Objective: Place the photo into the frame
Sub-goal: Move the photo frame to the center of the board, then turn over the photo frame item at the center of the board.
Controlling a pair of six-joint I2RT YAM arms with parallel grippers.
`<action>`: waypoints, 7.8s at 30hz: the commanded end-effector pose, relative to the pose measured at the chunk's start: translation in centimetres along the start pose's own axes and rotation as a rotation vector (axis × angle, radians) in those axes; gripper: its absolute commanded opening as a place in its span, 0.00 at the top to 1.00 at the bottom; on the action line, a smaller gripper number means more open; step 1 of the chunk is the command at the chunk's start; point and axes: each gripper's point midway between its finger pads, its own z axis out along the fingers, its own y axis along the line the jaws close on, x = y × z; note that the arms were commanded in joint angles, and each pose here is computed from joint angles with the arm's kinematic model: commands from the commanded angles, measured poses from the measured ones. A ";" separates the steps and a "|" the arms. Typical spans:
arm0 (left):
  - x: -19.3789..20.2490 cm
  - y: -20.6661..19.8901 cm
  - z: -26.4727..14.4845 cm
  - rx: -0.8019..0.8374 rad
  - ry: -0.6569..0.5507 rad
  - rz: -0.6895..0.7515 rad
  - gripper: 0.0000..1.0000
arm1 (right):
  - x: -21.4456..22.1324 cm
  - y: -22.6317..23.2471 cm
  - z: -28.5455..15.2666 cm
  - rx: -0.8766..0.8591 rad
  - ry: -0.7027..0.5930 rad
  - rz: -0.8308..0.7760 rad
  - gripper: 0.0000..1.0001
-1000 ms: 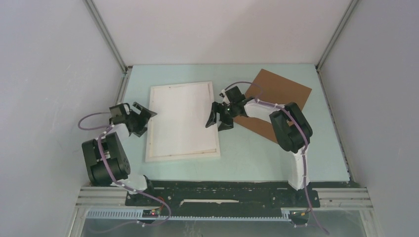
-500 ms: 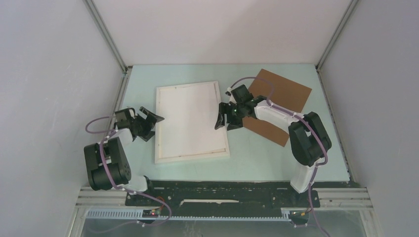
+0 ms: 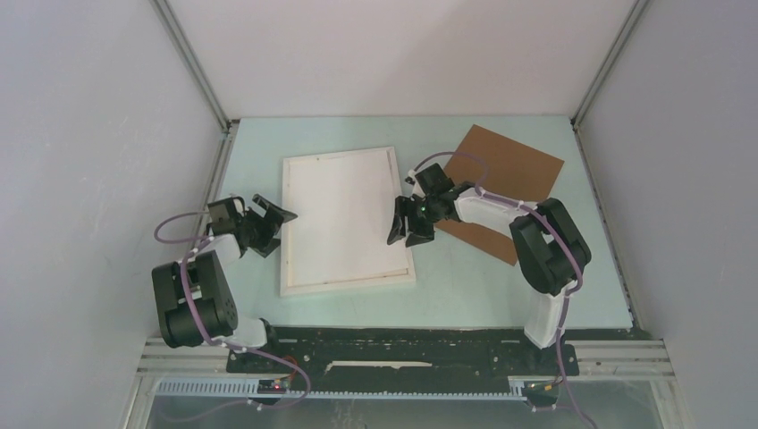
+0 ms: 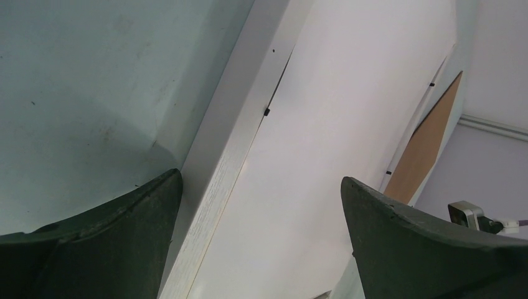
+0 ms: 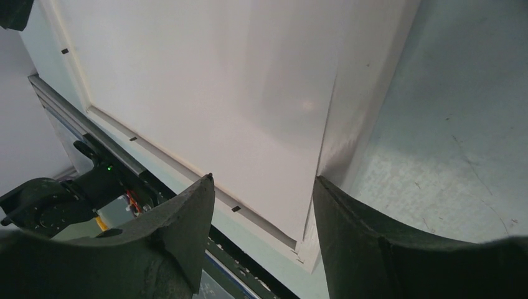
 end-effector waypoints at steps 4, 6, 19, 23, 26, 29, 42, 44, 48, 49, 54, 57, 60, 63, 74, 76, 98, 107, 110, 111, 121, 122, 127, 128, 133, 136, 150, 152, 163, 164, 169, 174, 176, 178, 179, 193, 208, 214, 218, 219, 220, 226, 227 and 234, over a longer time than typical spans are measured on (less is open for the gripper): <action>1.4 -1.0 -0.9 0.062 0.030 0.011 0.00 | 0.8 1.8 1.5 -0.051 0.005 -0.016 0.32; 1.4 -1.1 -1.1 0.065 0.025 0.011 0.00 | 1.0 3.5 1.2 -0.115 0.006 -0.017 0.32; 0.8 -1.4 -2.2 0.040 -0.005 0.062 0.00 | -2.0 1.8 -4.5 -0.018 -0.160 -0.058 0.27; -0.5 -2.1 -3.7 -0.001 -0.057 0.138 0.00 | -2.8 1.0 -5.3 -0.027 -0.167 -0.041 0.26; -1.5 -3.3 -5.6 -0.011 -0.107 0.216 0.00 | -4.2 -1.0 -7.4 -0.012 -0.217 0.004 0.25; -1.4 -5.8 -7.3 -0.003 -0.146 0.342 0.00 | -5.7 -4.4 -10.2 0.030 -0.287 0.058 0.23; 15.4 -26.7 -2.5 0.440 0.070 0.706 0.01 | -4.6 -24.4 -20.7 0.232 -0.679 0.581 0.19; 18.7 -29.7 -1.2 0.477 0.109 0.754 0.01 | -4.2 -25.6 -21.4 0.221 -0.715 0.624 0.19; 25.5 -34.3 2.0 0.526 0.213 0.818 0.04 | -3.4 -26.1 -22.1 0.197 -0.744 0.646 0.19; 27.0 -34.3 3.8 0.507 0.238 0.823 0.04 | -3.3 -26.0 -22.1 0.182 -0.747 0.647 0.18; 31.1 -36.0 9.1 0.438 0.329 0.756 0.05 | -2.2 -26.4 -21.4 0.174 -0.727 0.661 0.18; 32.1 -35.5 11.7 0.377 0.366 0.676 0.04 | -1.4 -27.2 -21.3 0.176 -0.734 0.690 0.18; 31.6 -35.3 13.0 0.322 0.327 0.667 0.02 | -1.1 -27.7 -21.3 0.177 -0.736 0.704 0.18; 30.0 -35.6 13.5 0.300 0.248 0.745 0.01 | -0.8 -28.0 -20.9 0.183 -0.721 0.714 0.18; 24.9 -32.0 16.3 0.045 0.080 0.878 0.00 | 0.0 -26.8 -18.4 0.230 -0.639 0.684 0.20; 25.0 -31.0 16.9 0.006 0.103 0.853 0.00 | -0.1 -27.0 -18.3 0.234 -0.639 0.689 0.20; 29.2 -27.4 18.4 0.031 0.423 0.582 0.03 | -0.5 -26.9 -16.6 0.253 -0.573 0.666 0.23; 30.1 -32.0 13.8 0.239 0.557 0.509 0.08 | -0.8 -24.9 -16.5 0.139 -0.568 0.657 0.25; 29.6 -34.9 9.7 0.334 0.544 0.519 0.08 | -0.8 -24.1 -17.1 0.130 -0.584 0.630 0.25; 29.4 -35.6 8.5 0.356 0.533 0.524 0.08 | -0.7 -23.9 -17.2 0.129 -0.586 0.620 0.25; 28.1 -30.8 2.0 0.356 0.500 0.459 0.08 | 0.0 -20.0 -13.4 0.084 -0.461 0.501 0.25; 28.0 -29.8 1.6 0.350 0.499 0.452 0.09 | 0.0 -19.3 -13.0 0.076 -0.449 0.484 0.25; 26.8 -24.6 -0.2 0.310 0.467 0.420 0.09 | 0.6 -16.3 -10.8 0.060 -0.387 0.388 0.25; 26.5 -23.9 -0.6 0.314 0.463 0.409 0.09 | 0.8 -15.9 -10.4 0.057 -0.375 0.379 0.25; 26.0 -20.2 -1.1 0.361 0.478 0.374 0.08 | 1.2 -14.8 -9.0 0.046 -0.341 0.345 0.25; 25.7 -18.3 -0.4 0.357 0.482 0.369 0.07 | 1.3 -14.5 -8.5 0.036 -0.328 0.341 0.26; 23.4 -16.0 0.4 0.463 0.429 0.300 0.27 | 1.5 -14.5 -8.5 0.043 -0.312 0.325 0.26; 22.8 -16.4 -0.2 0.488 0.397 0.322 0.42 | 1.5 -14.6 -8.6 0.049 -0.315 0.322 0.26; 19.9 -18.5 -3.7 0.407 0.258 0.541 0.89 | 1.3 -14.4 -9.7 0.101 -0.333 0.260 0.19; 20.0 -18.7 -4.0 0.398 0.263 0.547 0.92 | 1.1 -14.3 -10.3 0.126 -0.349 0.237 0.15; 19.1 -19.4 -5.4 0.310 0.238 0.552 1.00 | 0.6 -12.1 -14.6 0.408 -0.444 -0.012 0.02; 19.1 -21.0 -6.8 0.247 0.278 0.487 1.00 | 1.4 -4.4 -17.3 0.464 -0.607 -0.363 0.00; 19.3 -21.5 -7.1 0.219 0.282 0.489 1.00 | 2.6 -0.3 -17.5 0.391 -0.666 -0.536 0.00; 19.4 -22.2 -7.6 0.204 0.275 0.484 1.00 | 3.5 2.9 -17.2 0.340 -0.700 -0.670 0.00; 19.4 -22.3 -7.7 0.193 0.271 0.472 1.00 | 4.4 4.5 -16.8 0.310 -0.703 -0.734 0.00; 18.8 -24.6 -10.3 0.184 0.211 0.343 1.00 | 1.9 9.4 -12.4 0.637 -0.978 -0.891 0.16; 16.8 -29.2 -15.3 0.339 0.133 0.429 0.47 | -0.3 9.0 -16.1 0.779 -1.178 -0.776 1.00; 12.9 -31.9 -21.7 0.479 -0.062 0.600 0.00 | -1.5 7.7 -21.3 0.624 -1.192 -0.677 1.00; 9.7 -31.5 -26.4 0.532 -0.221 0.624 0.00 | -2.7 3.8 -26.1 0.408 -1.186 -0.466 1.00; 8.9 -31.1 -27.2 0.532 -0.262 0.621 0.00 | -2.8 3.0 -27.1 0.355 -1.189 -0.425 1.00; 8.2 -30.6 -27.9 0.532 -0.298 0.615 0.00 | -2.7 3.0 -27.9 0.251 -1.182 -0.409 1.00; 6.9 -27.0 -27.5 0.515 -0.394 0.555 0.00 | -2.9 -0.2 -31.6 -0.011 -1.186 -0.194 1.00; 7.3 -26.5 -26.7 0.520 -0.377 0.540 0.00 | -3.0 -0.6 -32.0 -0.061 -1.185 -0.149 1.00; 15.0 -24.4 -16.7 0.624 0.075 0.338 0.00 | -2.8 1.4 -33.9 -0.367 -1.192 -0.028 1.00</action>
